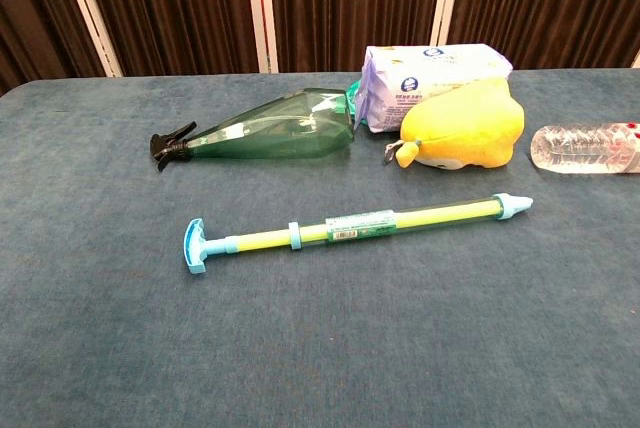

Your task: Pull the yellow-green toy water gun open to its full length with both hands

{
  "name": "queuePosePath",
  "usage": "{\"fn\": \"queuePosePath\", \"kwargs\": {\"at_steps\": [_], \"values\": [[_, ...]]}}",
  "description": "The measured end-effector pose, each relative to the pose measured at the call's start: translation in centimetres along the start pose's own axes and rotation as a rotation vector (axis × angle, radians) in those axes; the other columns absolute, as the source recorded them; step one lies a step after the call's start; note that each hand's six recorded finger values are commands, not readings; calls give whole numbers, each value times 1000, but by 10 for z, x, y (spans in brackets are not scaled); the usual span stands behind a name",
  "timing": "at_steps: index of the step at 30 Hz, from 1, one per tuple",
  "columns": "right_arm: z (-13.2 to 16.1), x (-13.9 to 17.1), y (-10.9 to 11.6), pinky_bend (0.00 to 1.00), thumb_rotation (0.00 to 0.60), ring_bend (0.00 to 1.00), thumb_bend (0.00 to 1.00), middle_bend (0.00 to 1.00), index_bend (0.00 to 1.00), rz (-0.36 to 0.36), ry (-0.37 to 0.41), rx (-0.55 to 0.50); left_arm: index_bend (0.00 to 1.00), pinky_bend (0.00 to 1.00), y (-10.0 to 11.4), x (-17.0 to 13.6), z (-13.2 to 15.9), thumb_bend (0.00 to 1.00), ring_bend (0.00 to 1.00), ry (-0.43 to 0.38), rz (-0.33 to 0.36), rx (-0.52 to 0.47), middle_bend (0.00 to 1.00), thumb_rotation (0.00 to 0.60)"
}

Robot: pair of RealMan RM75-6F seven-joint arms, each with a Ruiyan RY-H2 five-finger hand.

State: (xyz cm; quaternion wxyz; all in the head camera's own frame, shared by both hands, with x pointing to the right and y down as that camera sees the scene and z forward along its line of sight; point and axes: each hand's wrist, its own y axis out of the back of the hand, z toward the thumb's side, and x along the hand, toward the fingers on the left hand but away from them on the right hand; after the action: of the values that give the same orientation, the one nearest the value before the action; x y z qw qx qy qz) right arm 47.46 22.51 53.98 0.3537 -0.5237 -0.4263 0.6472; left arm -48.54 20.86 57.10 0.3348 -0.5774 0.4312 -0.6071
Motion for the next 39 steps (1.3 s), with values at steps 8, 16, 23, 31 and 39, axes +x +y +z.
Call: {"fn": "queuePosePath", "kwargs": {"at_steps": [8,16,23,31,39], "values": [[7,0,-2,37,600,0,1,0,13,3,28,0,0,59,-6,2,1,64,0,-6,-10,7,4,600],[24,-1,-17,38,600,0,31,0,336,22,94,-8,0,59,3,0,14,70,0,-68,63,-13,7,600],[53,-15,-43,39,600,0,98,0,463,75,199,-34,0,59,2,-8,25,70,0,-127,66,-32,6,600],[91,-42,-75,39,600,0,194,3,479,134,298,-25,0,59,-7,-6,29,70,0,-135,32,-15,6,600],[124,-63,-105,39,600,0,208,12,500,183,361,-22,0,59,-12,-3,29,70,0,-127,24,-5,10,600]]}}
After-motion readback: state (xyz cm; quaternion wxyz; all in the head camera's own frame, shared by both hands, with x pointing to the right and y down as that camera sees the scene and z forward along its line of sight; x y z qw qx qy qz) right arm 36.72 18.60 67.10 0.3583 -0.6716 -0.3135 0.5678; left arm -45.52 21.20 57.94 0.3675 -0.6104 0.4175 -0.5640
